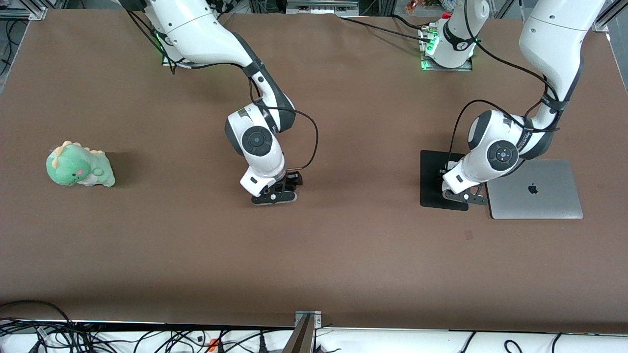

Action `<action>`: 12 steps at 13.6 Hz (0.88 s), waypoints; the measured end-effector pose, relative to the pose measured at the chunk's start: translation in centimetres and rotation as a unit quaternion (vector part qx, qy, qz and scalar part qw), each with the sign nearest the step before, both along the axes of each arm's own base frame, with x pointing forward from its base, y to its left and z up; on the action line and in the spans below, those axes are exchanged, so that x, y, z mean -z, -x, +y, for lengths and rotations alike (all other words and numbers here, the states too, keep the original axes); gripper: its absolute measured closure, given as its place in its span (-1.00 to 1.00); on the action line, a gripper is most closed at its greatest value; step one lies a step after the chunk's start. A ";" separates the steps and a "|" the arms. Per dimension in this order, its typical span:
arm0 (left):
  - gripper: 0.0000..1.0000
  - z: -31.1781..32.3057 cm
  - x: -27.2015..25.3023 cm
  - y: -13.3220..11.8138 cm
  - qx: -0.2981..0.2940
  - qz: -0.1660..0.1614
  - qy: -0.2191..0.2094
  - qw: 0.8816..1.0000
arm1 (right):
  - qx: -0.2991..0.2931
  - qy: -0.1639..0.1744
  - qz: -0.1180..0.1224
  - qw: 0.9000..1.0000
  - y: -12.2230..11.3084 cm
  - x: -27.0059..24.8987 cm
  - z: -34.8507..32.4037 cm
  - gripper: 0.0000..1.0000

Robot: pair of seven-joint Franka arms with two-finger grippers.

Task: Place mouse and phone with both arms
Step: 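Lower the mouse onto the pad while the right gripper grasps the phone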

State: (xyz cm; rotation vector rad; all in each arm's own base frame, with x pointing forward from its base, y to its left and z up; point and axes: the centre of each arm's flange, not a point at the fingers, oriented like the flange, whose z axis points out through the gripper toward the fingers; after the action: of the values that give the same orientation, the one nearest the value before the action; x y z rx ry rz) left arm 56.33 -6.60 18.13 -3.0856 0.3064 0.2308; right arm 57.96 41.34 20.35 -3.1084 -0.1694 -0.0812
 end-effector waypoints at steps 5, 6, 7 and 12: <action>-0.21 0.0 0.0 0.0 0.000 -0.002 0.001 1.000 | 0.003 0.006 0.006 1.000 0.4 1.5 0.1 -1.00; -0.30 0.0 0.0 -0.1 0.000 -0.002 0.001 1.000 | 0.007 0.006 0.007 1.000 0.4 1.6 0.0 -1.00; -0.45 0.0 0.0 -0.1 0.000 -0.002 0.001 1.000 | 0.012 0.007 0.008 1.000 0.4 1.8 0.0 -1.00; -1.00 0.4 -2.2 -1.5 -0.001 -0.011 -0.004 1.000 | 0.032 0.008 0.011 0.999 0.7 2.3 0.3 -1.00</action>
State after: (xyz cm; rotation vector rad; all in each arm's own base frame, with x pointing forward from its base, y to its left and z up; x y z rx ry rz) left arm 57.80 -6.24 20.29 -3.0792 0.3000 0.1963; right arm 57.26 41.59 18.07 -3.1300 -0.0718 -0.0464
